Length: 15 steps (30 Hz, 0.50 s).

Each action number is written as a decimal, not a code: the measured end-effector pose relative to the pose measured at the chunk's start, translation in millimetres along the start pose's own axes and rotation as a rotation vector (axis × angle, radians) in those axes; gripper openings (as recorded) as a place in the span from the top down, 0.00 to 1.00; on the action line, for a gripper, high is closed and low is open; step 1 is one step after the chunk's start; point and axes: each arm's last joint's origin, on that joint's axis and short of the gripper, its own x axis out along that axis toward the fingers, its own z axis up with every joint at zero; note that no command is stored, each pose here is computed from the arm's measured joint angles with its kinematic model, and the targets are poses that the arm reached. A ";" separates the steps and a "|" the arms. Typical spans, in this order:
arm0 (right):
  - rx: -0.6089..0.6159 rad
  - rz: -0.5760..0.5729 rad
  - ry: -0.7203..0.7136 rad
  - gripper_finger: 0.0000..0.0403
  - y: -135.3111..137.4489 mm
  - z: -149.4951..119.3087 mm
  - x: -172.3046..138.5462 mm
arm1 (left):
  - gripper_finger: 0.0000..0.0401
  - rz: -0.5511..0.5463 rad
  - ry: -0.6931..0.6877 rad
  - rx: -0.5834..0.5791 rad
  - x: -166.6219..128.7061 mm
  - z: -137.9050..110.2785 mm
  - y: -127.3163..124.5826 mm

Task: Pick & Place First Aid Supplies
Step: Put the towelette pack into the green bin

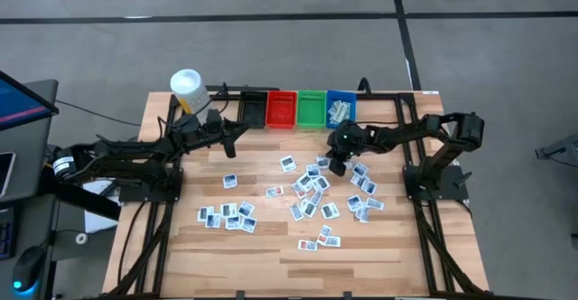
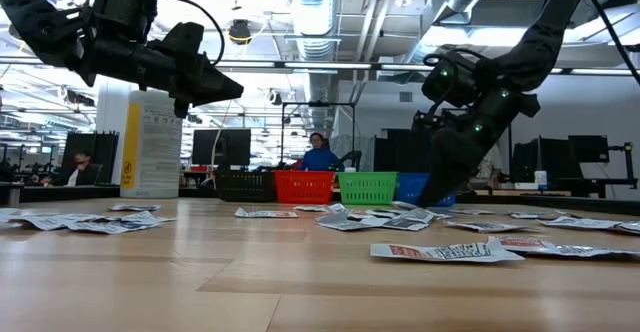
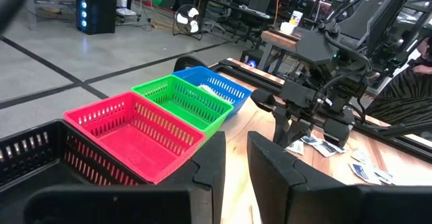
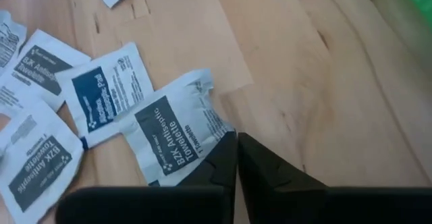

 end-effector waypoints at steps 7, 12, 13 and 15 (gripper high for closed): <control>-0.012 0.010 -0.037 0.99 0.9 16.3 -0.1 | 0.84 0.000 0.000 0.000 0.0 0.0 0.0; -0.043 0.011 -0.095 1.00 2.0 34.4 -2.8 | 0.84 0.000 0.000 0.000 0.0 0.0 0.0; -0.048 0.011 -0.107 1.00 2.2 38.4 -3.4 | 0.84 0.000 0.000 0.000 0.0 0.0 0.0; -0.060 0.010 -0.136 1.00 2.6 47.2 -5.2 | 0.84 0.000 0.000 0.000 0.0 0.0 0.0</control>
